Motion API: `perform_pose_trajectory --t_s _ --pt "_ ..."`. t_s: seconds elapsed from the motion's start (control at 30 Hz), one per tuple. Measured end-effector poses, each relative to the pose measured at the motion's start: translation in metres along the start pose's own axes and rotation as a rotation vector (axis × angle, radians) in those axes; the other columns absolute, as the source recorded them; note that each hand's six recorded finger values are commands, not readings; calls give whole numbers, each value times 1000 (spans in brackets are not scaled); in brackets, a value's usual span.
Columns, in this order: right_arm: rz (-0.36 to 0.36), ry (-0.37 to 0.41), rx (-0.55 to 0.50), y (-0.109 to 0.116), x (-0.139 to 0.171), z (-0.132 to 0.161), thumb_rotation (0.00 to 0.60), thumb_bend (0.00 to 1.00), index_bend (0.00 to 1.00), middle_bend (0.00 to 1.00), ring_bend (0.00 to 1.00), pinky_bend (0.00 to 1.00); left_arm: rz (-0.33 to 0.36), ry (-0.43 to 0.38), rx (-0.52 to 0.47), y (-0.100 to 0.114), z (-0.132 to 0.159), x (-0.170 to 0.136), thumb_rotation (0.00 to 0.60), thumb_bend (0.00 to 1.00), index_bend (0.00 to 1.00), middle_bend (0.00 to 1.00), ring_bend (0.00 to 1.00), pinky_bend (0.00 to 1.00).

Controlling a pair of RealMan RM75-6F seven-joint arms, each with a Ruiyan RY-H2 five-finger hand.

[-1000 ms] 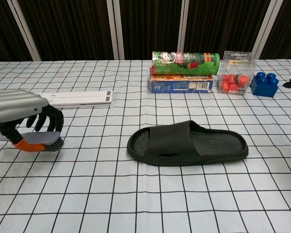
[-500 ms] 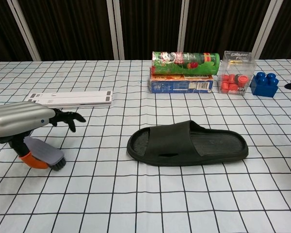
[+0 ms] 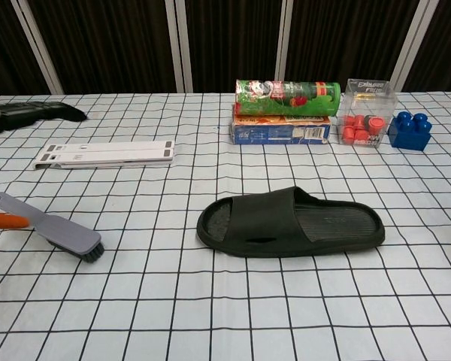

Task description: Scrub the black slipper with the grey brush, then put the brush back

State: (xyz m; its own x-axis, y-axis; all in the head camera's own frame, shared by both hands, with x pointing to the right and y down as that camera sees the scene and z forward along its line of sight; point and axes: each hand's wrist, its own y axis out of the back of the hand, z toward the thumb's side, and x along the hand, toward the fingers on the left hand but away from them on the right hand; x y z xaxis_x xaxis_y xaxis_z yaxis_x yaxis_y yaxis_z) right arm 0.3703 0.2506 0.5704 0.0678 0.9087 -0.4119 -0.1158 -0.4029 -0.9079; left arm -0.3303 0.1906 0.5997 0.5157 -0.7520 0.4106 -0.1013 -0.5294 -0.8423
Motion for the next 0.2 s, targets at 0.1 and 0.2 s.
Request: perform_pose_trajectory --t_s 0.1,0.2 --pt "4 -32 -15 2 10 -13 600 448 0 0 0 0 73 103 48 8 -18 -39 600 0 0 0 0 0" --pt "-12 -56 -35 8 15 -24 600 418 0 0 0 0 121 181 109 14 -30 -76 600 0 0 0 0 0"
